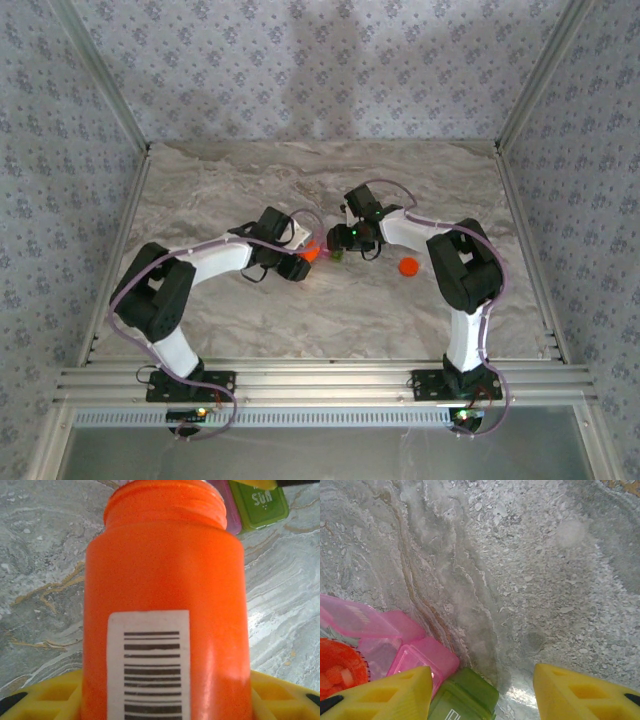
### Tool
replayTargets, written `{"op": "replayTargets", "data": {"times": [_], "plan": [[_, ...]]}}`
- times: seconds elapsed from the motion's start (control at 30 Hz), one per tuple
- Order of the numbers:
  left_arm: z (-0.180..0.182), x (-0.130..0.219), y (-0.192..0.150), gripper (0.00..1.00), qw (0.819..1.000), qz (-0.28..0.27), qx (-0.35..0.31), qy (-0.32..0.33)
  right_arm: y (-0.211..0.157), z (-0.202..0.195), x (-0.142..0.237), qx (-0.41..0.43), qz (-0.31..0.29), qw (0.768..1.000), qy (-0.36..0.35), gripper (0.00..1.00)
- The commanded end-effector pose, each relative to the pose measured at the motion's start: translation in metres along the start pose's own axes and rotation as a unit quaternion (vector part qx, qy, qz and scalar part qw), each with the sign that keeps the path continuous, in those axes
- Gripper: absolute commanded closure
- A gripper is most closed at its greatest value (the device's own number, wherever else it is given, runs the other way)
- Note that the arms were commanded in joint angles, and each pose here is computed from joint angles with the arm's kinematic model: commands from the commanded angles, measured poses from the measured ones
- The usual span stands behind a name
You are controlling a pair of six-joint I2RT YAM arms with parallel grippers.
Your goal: Sort the pills into containers
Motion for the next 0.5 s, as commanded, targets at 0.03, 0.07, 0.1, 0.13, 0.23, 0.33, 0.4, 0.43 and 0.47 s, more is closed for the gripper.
{"op": "replayTargets", "data": {"times": [0.03,0.07,0.1,0.13,0.23,0.33,0.4,0.43,0.47], "plan": [[-0.0037,0.0023,0.0055,1.00,1.000,0.007,-0.019,0.005,-0.0069,-0.0002,-0.0086,-0.005,0.017,1.000,0.004,0.43],[-0.0038,0.0025,0.0064,1.00,1.000,0.008,-0.019,0.007,-0.0071,-0.0003,-0.0090,-0.005,0.018,1.000,0.004,0.43],[-0.0039,0.0028,0.0067,1.00,1.000,0.010,-0.019,0.008,-0.0067,0.0001,-0.0090,-0.005,0.017,1.000,0.004,0.43],[-0.0040,0.0028,0.0075,1.00,1.000,0.011,-0.021,0.008,-0.0071,0.0000,-0.0094,-0.005,0.018,1.000,0.004,0.43],[-0.0043,0.0036,0.0089,1.00,1.000,0.015,-0.025,0.011,-0.0069,-0.0002,-0.0099,-0.005,0.019,1.000,0.004,0.43],[-0.0051,0.0045,0.0105,1.00,0.999,0.019,-0.028,0.012,-0.0069,-0.0003,-0.0100,-0.006,0.019,1.000,0.004,0.43],[-0.0052,0.0050,0.0121,1.00,0.999,0.020,-0.030,0.013,-0.0066,-0.0003,-0.0102,-0.005,0.019,1.000,0.004,0.43],[-0.0051,0.0050,0.0122,1.00,0.999,0.022,-0.030,0.014,-0.0066,-0.0001,-0.0101,-0.006,0.019,1.000,0.004,0.43],[-0.0050,0.0047,0.0127,1.00,0.999,0.023,-0.032,0.015,-0.0064,0.0003,-0.0101,-0.005,0.018,1.000,0.004,0.43]]}}
Point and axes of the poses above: each hand's point on the last joint's axis, 136 mm out from that joint toward the fingers, its own x axis back along the fingers, its own z axis along the line the jaws close on, y = z × x, the point moved 10 cm from there along x, back along the fingers, and after that the axes turned 14 degrees about x, right-handed, at the moved point
